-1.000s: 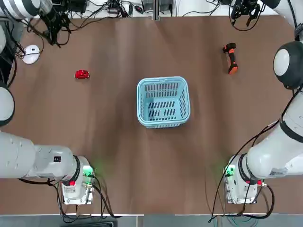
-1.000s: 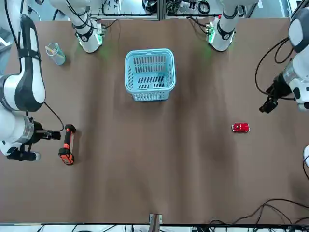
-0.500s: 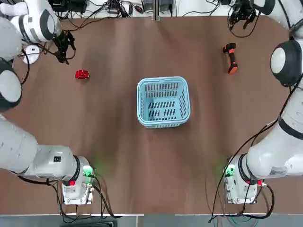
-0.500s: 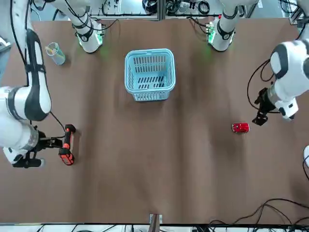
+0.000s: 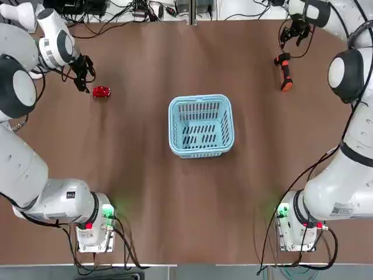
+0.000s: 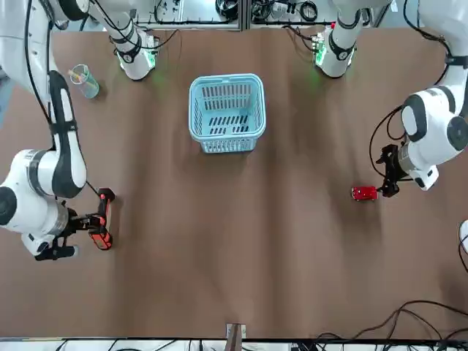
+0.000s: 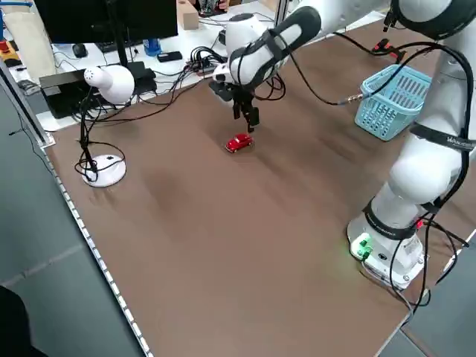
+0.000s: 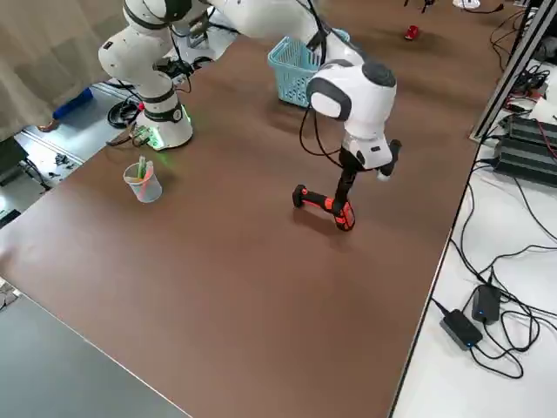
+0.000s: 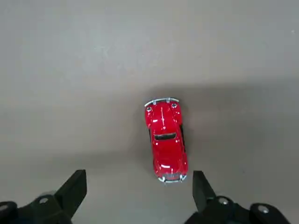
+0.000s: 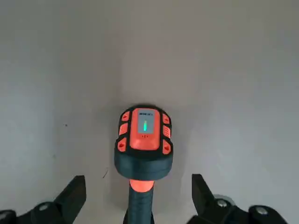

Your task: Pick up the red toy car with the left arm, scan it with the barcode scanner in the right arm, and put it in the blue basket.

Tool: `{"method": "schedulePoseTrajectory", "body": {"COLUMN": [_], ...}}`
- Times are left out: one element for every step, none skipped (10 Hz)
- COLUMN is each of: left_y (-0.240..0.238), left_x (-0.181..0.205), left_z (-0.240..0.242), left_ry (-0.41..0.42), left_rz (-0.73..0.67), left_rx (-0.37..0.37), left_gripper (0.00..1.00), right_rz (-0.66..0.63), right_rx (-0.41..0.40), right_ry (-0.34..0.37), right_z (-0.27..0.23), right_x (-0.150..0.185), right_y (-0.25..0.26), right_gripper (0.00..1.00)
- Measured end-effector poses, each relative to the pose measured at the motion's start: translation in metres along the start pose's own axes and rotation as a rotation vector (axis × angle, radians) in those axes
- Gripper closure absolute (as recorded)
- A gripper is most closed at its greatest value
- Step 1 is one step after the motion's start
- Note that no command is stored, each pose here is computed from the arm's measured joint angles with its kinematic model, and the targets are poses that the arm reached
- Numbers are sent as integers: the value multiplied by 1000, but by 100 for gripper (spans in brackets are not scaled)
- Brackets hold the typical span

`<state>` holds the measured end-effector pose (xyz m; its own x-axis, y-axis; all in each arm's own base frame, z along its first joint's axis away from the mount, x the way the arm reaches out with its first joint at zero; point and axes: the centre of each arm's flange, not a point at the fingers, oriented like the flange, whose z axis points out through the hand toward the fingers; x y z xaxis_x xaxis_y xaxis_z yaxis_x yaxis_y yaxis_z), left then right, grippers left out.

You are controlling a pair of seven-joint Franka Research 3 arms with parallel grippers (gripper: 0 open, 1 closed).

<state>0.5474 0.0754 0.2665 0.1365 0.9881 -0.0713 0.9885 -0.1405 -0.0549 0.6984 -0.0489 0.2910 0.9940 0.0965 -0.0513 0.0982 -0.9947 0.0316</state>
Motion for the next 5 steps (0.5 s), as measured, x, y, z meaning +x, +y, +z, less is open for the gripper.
{"method": "schedulePoseTrajectory", "body": {"left_y": [2, 5, 7, 8, 10], "left_x": [1, 1, 1, 2, 4], "left_z": [8, 13, 20, 28, 38], "left_ry": [6, 13, 20, 26, 33], "left_rz": [1, 5, 8, 9, 9], "left_rx": [-8, -19, -27, -33, -36], "left_gripper": [0, 0, 0, 0, 0], "right_rz": [-1, -2, -3, -7, -20], "right_rx": [1, 4, 6, 8, 10], "right_ry": [-9, -22, -33, -42, -53], "right_z": [19, 30, 36, 40, 44], "right_x": [-6, -11, -14, -17, -20], "right_y": [-1, -2, -4, -4, -5], "right_gripper": [0, 0, 0, 0, 0]}}
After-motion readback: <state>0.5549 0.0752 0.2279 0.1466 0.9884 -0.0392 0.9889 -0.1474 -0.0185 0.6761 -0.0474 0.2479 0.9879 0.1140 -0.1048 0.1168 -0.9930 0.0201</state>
